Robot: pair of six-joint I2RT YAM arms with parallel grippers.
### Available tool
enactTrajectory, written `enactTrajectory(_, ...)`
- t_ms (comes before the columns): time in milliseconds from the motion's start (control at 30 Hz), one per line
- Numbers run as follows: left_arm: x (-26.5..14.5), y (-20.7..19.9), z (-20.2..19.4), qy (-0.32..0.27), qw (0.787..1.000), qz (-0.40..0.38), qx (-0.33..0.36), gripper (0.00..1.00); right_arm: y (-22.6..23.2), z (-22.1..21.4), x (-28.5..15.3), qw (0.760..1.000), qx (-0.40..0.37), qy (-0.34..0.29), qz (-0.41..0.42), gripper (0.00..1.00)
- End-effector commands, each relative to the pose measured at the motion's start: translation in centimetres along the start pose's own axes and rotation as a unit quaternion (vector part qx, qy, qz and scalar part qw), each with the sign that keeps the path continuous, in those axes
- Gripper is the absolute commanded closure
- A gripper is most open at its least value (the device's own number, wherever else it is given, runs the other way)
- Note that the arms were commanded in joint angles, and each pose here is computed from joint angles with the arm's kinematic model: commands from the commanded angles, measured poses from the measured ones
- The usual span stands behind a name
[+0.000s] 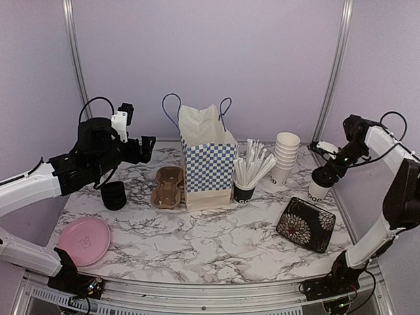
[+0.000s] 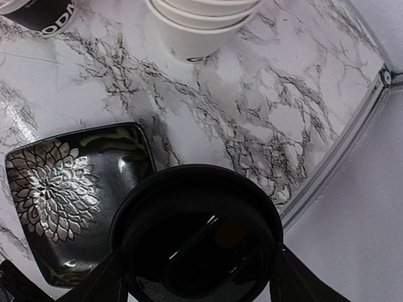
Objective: Pack the takeout coffee
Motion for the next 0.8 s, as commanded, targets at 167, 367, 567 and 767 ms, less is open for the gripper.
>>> enactTrajectory(167, -1.2, -0.8, 2.1, -0.016, 1.000, -0.024, -0.012, 0.02, -7.4, -1.6, 1.2, 0.994, 0.071, 0.038, -0.076, 0.38)
enactTrajectory(367, -1.2, -0.9, 2.1, -0.013, 0.999, -0.029, -0.012, 0.02, -8.3, -1.4, 3.1, 0.994, 0.092, 0.030, -0.055, 0.38)
enactTrajectory(567, -1.0, -1.0, 1.9, -0.009, 0.999, -0.032, -0.010, 0.02, -8.1, -1.5, 4.2, 0.993, 0.107, 0.031, -0.036, 0.33)
enactTrajectory(767, -0.9, -1.2, 1.7, -0.003, 0.999, -0.035, -0.009, 0.02, -8.3, -1.2, 3.1, 0.992, 0.116, 0.027, -0.044, 0.11)
Point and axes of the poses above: each gripper's point midway between its finger pads, its own x axis out along the fingers, its own y axis along the line the jaws close on, z = x × y, the point moved 1 cm from there along -x, back along the fingers, and after that the axes turned 15 degrees about -x, right-handed, at the moved point
